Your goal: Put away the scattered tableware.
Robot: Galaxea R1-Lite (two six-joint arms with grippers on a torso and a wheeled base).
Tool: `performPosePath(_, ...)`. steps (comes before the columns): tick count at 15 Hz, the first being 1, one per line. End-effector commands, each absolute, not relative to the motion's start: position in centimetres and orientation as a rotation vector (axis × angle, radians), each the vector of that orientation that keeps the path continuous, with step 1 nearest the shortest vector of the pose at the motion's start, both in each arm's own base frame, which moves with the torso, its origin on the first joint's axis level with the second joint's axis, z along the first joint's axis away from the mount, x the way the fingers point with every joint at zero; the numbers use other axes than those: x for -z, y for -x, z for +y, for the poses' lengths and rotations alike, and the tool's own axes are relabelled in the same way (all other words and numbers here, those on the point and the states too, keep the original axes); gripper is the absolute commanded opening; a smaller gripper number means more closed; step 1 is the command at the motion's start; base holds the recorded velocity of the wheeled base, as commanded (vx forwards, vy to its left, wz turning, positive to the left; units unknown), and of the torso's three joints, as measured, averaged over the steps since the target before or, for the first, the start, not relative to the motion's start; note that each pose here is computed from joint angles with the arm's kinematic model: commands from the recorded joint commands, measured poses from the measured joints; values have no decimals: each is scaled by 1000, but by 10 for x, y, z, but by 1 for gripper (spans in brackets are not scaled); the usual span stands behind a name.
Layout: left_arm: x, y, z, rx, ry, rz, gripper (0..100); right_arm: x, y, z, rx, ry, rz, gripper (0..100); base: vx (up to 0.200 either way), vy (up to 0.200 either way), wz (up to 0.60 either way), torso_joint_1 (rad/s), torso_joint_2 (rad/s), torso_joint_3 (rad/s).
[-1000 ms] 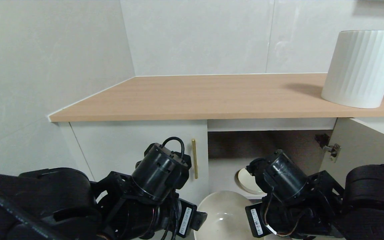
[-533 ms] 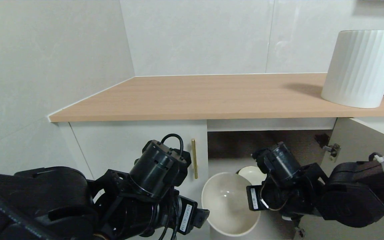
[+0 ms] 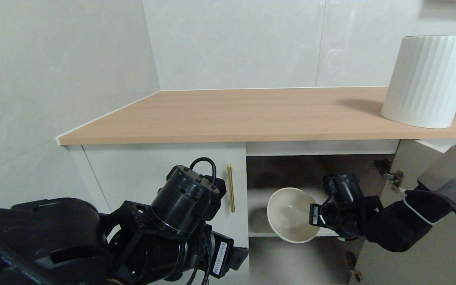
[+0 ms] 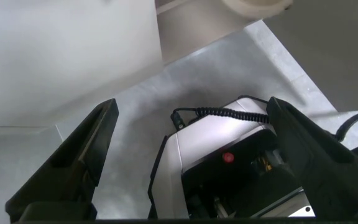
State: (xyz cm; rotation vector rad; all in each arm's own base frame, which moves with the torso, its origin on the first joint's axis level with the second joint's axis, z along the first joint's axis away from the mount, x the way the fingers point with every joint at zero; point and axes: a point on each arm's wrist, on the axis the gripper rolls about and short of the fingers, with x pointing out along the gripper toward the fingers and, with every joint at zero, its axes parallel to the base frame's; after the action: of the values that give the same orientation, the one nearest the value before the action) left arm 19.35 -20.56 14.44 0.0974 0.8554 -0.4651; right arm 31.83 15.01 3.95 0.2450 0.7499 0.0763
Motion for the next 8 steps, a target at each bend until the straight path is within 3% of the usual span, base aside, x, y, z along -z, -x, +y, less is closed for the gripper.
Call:
performPosePath(1,-145,-193,-205,464,-97,852,100,-25,-333,141,-30,-253,764,0,0,0,0,0,0,0)
performPosePath(8,-145,-194,-206,463,-95,853,100,-11,-374,124,94,-313,710,0,0,0,0,0,0,0)
